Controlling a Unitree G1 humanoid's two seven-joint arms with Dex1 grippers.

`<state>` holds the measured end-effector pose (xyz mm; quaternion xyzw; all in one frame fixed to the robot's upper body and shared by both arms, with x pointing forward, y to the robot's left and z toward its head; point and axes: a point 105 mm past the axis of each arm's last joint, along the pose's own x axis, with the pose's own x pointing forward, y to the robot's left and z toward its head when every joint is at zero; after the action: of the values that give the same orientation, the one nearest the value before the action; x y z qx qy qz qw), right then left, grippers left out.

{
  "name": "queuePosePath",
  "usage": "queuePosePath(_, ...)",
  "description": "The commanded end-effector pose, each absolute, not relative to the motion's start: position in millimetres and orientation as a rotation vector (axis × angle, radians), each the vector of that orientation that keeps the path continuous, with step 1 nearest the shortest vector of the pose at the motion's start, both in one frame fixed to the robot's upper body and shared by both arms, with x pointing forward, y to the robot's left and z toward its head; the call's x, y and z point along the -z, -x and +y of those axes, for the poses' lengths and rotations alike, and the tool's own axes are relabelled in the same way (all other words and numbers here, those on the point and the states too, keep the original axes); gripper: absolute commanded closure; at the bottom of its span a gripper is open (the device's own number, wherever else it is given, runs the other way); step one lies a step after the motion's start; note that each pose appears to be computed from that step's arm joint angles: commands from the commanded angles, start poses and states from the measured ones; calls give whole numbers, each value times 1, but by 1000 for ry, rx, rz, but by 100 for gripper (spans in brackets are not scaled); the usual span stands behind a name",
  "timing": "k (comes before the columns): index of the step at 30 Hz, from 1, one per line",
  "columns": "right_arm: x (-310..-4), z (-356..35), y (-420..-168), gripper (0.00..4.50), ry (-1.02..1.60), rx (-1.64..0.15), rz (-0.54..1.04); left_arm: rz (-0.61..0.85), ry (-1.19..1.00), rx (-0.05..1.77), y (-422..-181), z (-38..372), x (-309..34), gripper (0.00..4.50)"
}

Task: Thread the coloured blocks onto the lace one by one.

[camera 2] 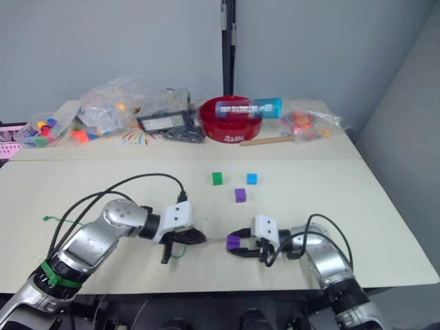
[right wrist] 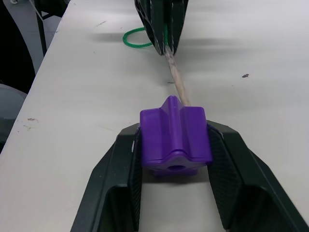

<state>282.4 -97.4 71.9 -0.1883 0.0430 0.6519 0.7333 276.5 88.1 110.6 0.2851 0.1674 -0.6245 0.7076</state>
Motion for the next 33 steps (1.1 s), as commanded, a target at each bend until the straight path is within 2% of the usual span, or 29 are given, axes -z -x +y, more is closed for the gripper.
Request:
queuePosePath(1,-54,-103,-280,312,423,-1420,185,329,-640,1396,-272,89,-123,447)
queuePosePath(14,-53,-101,-282,312,423,-1428,183,327,-619,1413,-267,80,-122,447)
queuePosePath(33,-53,-102,-280,312,422,-1423,186,356,-642,1372,-274,87,-123,447)
